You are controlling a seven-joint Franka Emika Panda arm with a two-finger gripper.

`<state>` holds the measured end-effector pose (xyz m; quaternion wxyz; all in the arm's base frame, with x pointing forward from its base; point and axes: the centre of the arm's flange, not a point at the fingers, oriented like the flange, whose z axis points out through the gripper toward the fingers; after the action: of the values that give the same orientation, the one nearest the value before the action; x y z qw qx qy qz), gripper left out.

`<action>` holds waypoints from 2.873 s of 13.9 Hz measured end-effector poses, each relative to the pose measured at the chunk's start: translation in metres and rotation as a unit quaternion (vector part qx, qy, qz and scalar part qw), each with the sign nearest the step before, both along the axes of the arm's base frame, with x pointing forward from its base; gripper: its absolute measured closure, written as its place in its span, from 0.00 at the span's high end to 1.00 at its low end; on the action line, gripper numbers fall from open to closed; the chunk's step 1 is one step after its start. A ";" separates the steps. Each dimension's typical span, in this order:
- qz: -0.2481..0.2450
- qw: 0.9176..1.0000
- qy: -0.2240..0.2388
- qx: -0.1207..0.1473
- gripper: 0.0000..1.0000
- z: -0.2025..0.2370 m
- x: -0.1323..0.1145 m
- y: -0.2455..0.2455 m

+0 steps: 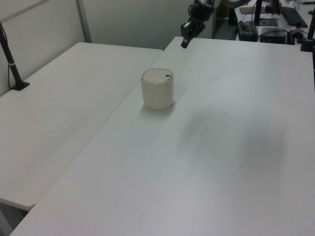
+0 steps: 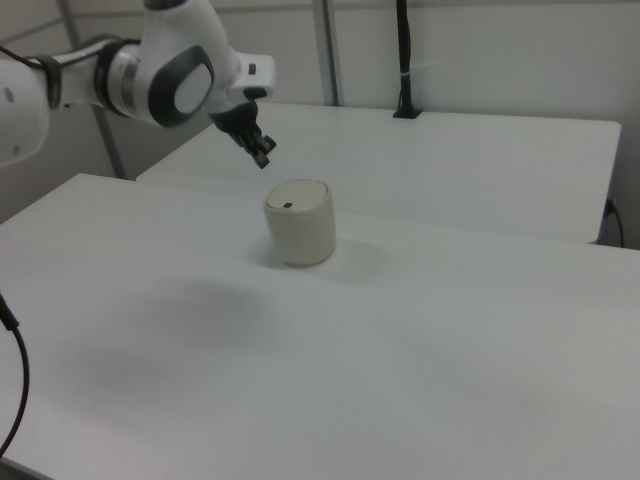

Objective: Open the trash bin
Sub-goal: 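Move the gripper down over the dark tab on the bin lid, then press the gripper fingertips onto the lid tab, then lift the gripper up, flipping the lid open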

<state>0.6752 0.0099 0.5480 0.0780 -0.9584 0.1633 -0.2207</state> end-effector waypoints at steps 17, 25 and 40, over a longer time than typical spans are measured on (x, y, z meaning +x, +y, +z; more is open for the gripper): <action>-0.079 0.996 -0.033 0.022 0.01 -0.112 0.049 0.022; -0.066 0.997 -0.030 -0.012 0.01 -0.121 0.050 0.022; -0.109 0.993 -0.037 0.010 0.01 -0.033 0.028 0.000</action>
<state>0.7031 0.0094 0.5153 0.0686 -0.9252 0.2662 -0.2615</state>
